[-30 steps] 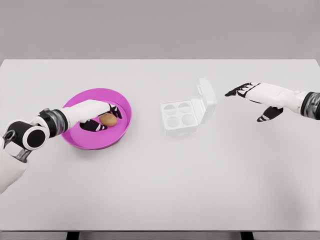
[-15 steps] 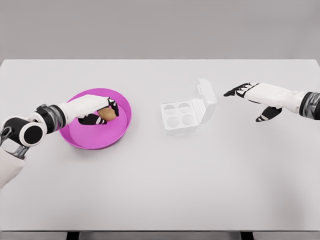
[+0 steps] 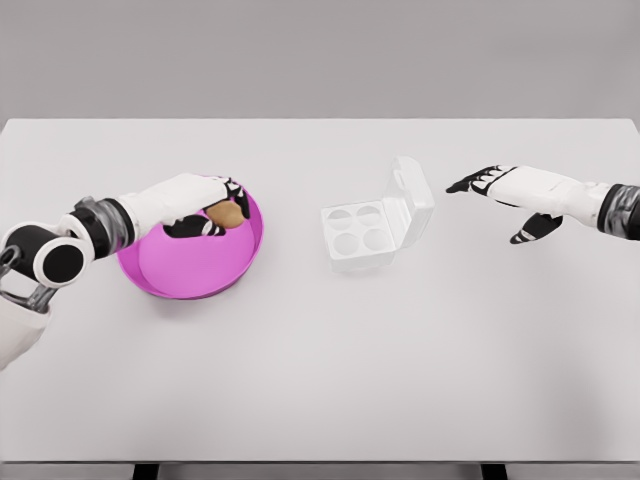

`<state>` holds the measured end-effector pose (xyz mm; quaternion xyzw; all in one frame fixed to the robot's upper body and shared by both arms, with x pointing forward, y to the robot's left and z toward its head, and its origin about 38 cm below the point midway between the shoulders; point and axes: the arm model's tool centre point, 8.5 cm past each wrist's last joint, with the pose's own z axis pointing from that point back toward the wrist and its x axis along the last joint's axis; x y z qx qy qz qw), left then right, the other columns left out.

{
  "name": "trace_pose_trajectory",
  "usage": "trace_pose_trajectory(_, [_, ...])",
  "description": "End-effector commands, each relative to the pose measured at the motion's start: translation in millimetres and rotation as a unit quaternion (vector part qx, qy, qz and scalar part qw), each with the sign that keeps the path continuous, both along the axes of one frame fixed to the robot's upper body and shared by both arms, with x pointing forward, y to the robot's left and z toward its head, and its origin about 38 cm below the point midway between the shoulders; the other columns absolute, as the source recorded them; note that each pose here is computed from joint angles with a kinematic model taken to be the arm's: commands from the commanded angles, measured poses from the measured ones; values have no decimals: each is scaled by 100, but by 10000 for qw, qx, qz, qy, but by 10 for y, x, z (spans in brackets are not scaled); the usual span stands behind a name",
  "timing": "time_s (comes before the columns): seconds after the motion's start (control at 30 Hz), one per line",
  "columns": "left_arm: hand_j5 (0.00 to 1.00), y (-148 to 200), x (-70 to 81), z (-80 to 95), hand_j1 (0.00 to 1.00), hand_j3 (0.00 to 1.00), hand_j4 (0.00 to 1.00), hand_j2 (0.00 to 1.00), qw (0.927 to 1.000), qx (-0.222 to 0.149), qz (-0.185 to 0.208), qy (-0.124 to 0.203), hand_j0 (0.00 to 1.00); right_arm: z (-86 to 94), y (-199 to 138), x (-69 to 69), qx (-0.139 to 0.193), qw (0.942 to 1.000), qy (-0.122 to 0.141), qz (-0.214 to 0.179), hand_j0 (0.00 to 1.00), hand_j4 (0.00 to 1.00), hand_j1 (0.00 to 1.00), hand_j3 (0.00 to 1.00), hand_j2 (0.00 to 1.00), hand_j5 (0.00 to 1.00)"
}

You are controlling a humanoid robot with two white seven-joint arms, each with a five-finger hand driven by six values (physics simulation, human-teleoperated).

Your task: Pack egg into the box and close the box lid

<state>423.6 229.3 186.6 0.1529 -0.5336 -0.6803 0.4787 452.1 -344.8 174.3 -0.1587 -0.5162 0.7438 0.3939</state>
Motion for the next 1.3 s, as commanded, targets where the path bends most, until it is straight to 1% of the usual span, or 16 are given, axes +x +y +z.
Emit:
trace_pose_trajectory(0.0, [34,-28,-7,22,34,34,34,34,10000,-66,-37,-16,34,7,-7,0,25,10000,1,-16,100,100,100,100,100,100])
trace_pose_trajectory(0.1, [34,-181,6,45,34,34,34,34,9996,-251,-133,-46,34,3,6,2,38,10000,2,-9,100,100,100,100,100,100])
trace_pose_trajectory(0.37, [34,-464,6,57,34,34,34,34,9978,-579,-305,-48,34,3,6,2,38,10000,2,-9,100,100,100,100,100,100])
trace_pose_trajectory(0.43, [34,-472,7,61,34,34,34,34,9977,-595,-307,-52,34,3,6,2,38,10000,2,-9,100,100,100,100,100,100])
trace_pose_trajectory(0.47, [34,-540,-1,56,34,34,34,34,9972,-664,-356,-40,34,3,6,2,38,10000,2,-9,100,100,100,100,100,100])
trace_pose_trajectory(0.63, [34,-645,-10,51,34,34,34,34,9961,-779,-424,-21,34,3,6,2,38,10000,2,-9,100,100,100,100,100,100])
trace_pose_trajectory(0.7, [34,-760,-24,43,34,34,34,34,9948,-895,-494,-1,34,-1,9,1,35,10000,7,-4,100,100,100,100,100,100])
trace_pose_trajectory(0.93, [35,-957,-52,43,35,35,35,35,9918,-1120,-609,37,35,-1,9,1,35,10000,7,-4,100,100,100,100,100,100])
trace_pose_trajectory(0.97, [35,-1026,-62,47,35,35,35,35,9909,-1183,-644,32,35,-1,9,1,35,10000,7,-4,100,100,100,100,100,100])
trace_pose_trajectory(1.27, [35,-1187,-79,29,35,35,35,35,9875,-1398,-721,113,35,-8,8,-2,35,10000,15,-5,100,100,100,100,100,100])
